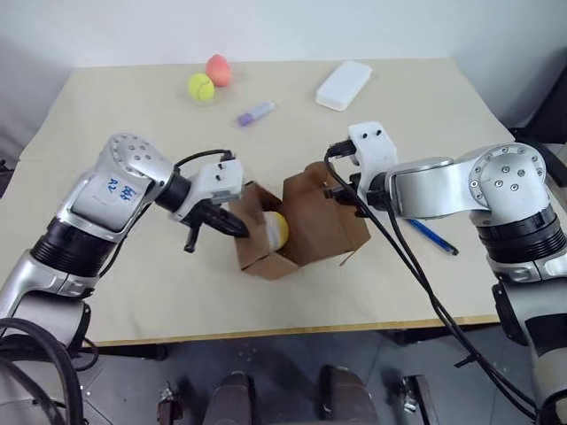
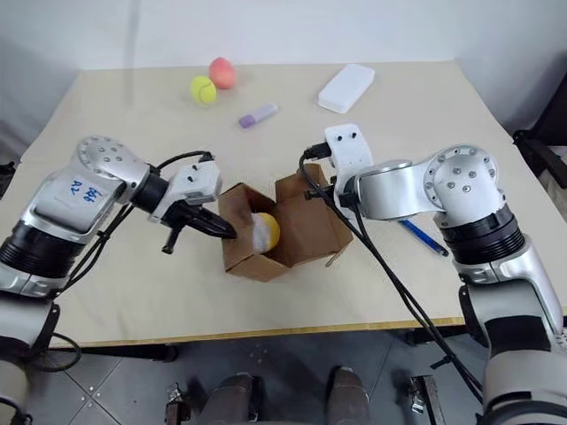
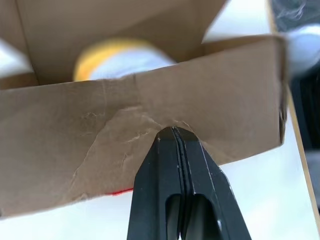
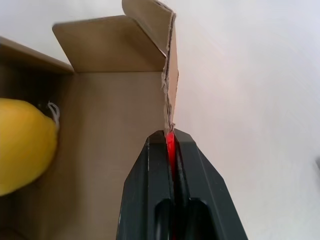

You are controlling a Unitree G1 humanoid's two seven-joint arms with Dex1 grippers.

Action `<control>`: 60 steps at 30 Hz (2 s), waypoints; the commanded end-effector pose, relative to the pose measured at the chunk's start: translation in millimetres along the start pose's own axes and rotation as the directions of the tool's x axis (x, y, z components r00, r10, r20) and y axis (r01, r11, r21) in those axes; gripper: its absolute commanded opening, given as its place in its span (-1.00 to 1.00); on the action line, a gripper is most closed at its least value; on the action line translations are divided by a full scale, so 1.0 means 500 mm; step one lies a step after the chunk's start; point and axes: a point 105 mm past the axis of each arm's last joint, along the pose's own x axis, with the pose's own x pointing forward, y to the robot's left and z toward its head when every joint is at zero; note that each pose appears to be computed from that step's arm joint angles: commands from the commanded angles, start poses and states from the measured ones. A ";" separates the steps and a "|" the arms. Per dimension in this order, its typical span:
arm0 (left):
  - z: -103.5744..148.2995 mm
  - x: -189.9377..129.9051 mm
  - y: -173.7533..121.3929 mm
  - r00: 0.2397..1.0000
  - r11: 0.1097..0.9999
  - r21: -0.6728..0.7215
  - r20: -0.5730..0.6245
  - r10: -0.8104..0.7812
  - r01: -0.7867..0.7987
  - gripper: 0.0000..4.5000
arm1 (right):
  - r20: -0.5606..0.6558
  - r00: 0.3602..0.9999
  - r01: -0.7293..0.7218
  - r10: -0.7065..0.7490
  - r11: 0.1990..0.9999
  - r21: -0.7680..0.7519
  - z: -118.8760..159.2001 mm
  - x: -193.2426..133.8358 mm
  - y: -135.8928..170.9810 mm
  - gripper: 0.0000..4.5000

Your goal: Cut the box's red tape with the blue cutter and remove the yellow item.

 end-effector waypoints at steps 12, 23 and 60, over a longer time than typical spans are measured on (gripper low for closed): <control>0.000 0.079 0.024 0.994 0.995 -0.079 0.081 0.069 -0.063 -1.00 | -0.052 0.998 -0.028 0.029 0.999 0.015 -0.052 0.032 0.010 -0.98; -0.027 0.079 0.056 0.980 0.975 -0.147 0.081 0.182 -0.169 -0.82 | 0.121 0.991 -0.044 0.055 0.995 -0.091 -0.048 0.050 -0.031 -0.41; 0.127 0.105 0.056 0.998 0.990 0.137 0.065 0.011 -0.020 1.00 | 0.342 0.764 -0.335 0.547 0.790 -0.514 -0.113 -0.229 -0.090 0.99</control>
